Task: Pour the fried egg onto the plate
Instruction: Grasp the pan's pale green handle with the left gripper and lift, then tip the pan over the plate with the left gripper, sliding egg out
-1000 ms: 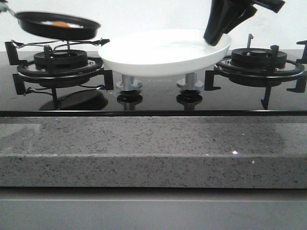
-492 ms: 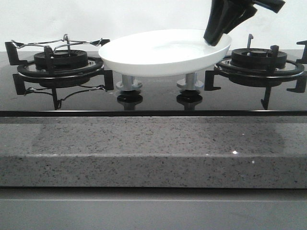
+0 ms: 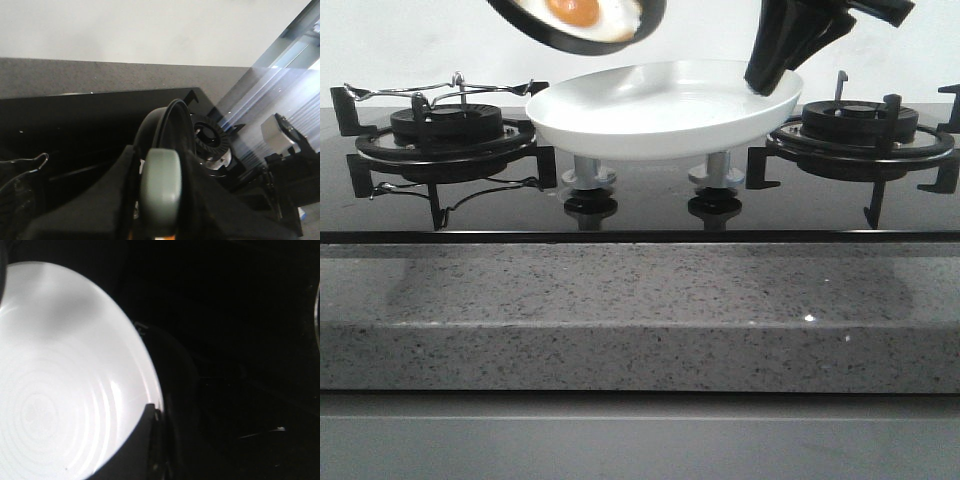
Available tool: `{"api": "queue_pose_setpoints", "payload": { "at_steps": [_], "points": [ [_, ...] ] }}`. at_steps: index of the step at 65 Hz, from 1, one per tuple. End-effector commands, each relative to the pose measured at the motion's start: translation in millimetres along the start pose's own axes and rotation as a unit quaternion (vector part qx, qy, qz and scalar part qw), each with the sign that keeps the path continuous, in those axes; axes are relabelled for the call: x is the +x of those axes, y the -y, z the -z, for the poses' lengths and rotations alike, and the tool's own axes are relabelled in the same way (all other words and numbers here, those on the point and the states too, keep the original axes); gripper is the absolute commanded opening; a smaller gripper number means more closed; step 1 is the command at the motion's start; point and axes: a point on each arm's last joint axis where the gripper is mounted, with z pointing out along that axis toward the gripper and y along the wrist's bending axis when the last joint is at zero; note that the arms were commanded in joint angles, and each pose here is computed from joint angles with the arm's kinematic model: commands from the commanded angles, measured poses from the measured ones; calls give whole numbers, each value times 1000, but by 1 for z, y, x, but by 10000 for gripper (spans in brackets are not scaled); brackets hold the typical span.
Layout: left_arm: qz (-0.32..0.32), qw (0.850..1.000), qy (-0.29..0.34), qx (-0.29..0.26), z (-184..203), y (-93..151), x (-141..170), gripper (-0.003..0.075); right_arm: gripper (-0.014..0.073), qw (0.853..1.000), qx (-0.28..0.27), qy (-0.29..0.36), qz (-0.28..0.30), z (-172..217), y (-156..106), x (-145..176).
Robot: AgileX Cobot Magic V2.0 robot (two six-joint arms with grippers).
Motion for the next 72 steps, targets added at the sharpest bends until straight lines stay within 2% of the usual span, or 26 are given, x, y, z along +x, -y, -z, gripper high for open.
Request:
{"api": "queue_pose_setpoints", "payload": {
  "at_steps": [1,8,21,34,72],
  "points": [
    [-56,995,78,-13,19,38,-21,-20,-58,998,-13,59,10,29,-12,-8],
    [-129,988,84,-27,18,63,-19,-20,-58,998,-13,59,10,29,-12,-8],
    [-205,976,74,-16,13,93,-11,-20,-58,998,-13,59,10,29,-12,-8],
    [-240,969,61,-14,9,108,-4,-20,-58,998,-13,59,10,29,-12,-8],
    [-332,940,52,-62,10,143,9,-20,-58,998,-13,59,10,29,-12,-8]
  ]
}}
